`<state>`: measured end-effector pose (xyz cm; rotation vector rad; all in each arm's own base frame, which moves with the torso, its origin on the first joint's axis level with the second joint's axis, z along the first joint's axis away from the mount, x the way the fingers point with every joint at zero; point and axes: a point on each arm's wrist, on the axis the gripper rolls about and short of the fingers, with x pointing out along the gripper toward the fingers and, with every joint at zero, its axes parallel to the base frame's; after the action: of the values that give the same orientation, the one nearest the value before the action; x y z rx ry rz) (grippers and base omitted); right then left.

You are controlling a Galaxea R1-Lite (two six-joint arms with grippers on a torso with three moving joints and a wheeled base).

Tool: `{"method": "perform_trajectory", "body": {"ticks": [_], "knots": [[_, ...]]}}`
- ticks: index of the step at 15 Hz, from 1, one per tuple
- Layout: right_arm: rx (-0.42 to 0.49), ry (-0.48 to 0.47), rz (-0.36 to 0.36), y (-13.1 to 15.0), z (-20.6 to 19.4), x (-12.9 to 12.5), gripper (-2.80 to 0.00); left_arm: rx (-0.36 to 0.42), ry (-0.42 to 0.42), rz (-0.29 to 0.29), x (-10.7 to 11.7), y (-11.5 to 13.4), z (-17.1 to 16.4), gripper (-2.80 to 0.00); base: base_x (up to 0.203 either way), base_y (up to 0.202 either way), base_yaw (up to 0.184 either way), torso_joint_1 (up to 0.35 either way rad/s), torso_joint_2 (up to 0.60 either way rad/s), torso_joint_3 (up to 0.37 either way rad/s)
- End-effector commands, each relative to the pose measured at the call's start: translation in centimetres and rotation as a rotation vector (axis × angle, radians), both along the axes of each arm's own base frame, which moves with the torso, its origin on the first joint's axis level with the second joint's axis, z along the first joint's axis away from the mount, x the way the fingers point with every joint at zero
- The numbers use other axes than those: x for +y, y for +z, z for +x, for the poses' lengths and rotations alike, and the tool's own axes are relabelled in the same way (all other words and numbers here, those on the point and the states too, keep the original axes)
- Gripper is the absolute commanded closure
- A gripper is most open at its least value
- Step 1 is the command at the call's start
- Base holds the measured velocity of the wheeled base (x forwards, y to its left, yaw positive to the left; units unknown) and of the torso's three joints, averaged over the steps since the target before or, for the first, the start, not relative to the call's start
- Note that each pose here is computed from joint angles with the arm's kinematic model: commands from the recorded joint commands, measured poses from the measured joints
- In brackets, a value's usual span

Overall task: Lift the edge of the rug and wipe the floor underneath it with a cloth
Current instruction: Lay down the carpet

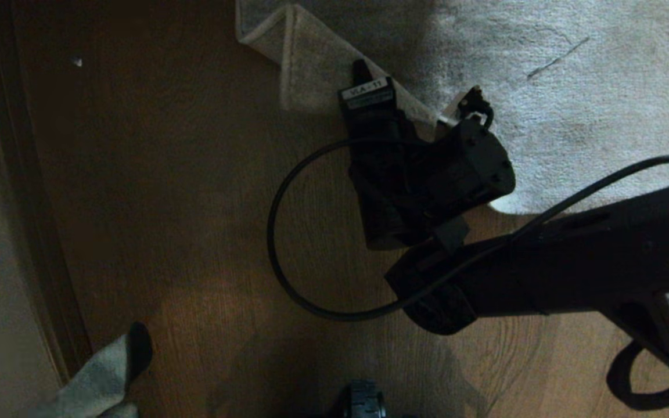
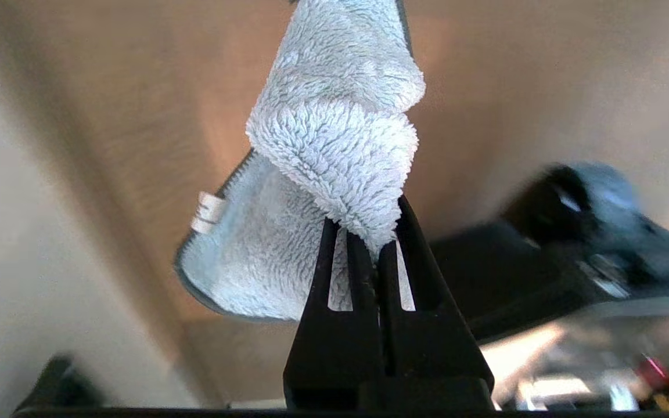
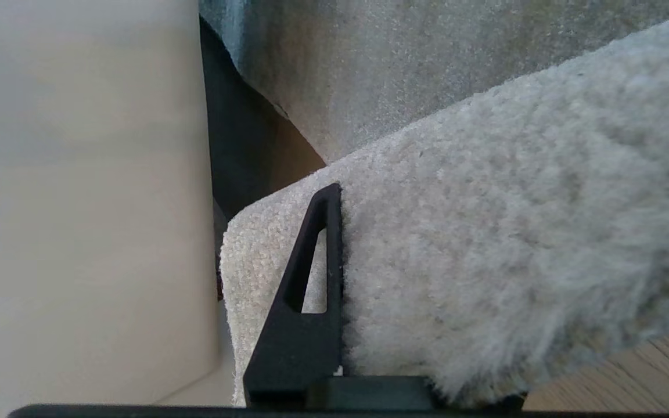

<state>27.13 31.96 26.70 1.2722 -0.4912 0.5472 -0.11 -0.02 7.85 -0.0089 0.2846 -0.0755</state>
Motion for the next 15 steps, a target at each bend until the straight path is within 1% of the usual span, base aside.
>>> {"method": "perform_trajectory", "body": {"ticks": [1, 3, 4, 5, 6, 7, 12, 15], "knots": [[-0.031, 0.003, 0.046, 0.4, -0.3, -0.3, 0.00, -0.055, 0.076, -0.003, 0.0, 0.0, -0.4, 0.00, 0.000, 0.000, 0.000, 0.000, 0.00, 0.000], [-0.035, 0.003, 0.053, 0.7, -0.4, -0.5, 0.00, -0.104, 0.082, -0.008, 0.0, 0.0, -0.8, 0.00, 0.000, 0.000, 0.000, 0.000, 0.00, 0.000], [-0.037, 0.004, 0.055, 0.8, -0.4, -0.5, 0.00, -0.158, 0.076, -0.010, 0.0, -0.1, -1.2, 0.00, 0.000, 0.000, 0.000, 0.000, 0.00, 0.000], [-0.037, 0.004, 0.054, 0.8, -0.4, -0.5, 0.00, -0.231, 0.075, -0.014, 0.0, -0.2, -1.8, 0.00, 0.000, 0.000, 0.000, 0.000, 0.00, 0.000], [-0.037, 0.004, 0.054, 0.8, -0.4, -0.5, 0.00, -0.270, 0.078, -0.019, 0.0, -0.3, -2.1, 0.00, 0.000, 0.000, 0.000, 0.000, 0.00, 0.000], [-0.036, 0.006, 0.054, 0.7, -0.4, -0.5, 0.00, -0.281, 0.082, -0.026, 0.0, -0.3, -2.2, 0.00, 0.000, 0.000, 0.000, 0.000, 0.00, 0.000], [-0.036, 0.002, 0.049, 0.7, -0.3, -0.5, 0.00, -0.282, 0.082, -0.026, 0.0, -0.3, -2.2, 0.00, 0.000, 0.000, 0.000, 0.000, 0.00, 0.000], [-0.034, -0.017, 0.016, 0.4, -0.2, -0.4, 0.00, -0.280, 0.082, -0.026, 0.0, -0.3, -2.2, 0.00, 0.000, 0.000, 0.000, 0.000, 0.00, 0.000]]}}
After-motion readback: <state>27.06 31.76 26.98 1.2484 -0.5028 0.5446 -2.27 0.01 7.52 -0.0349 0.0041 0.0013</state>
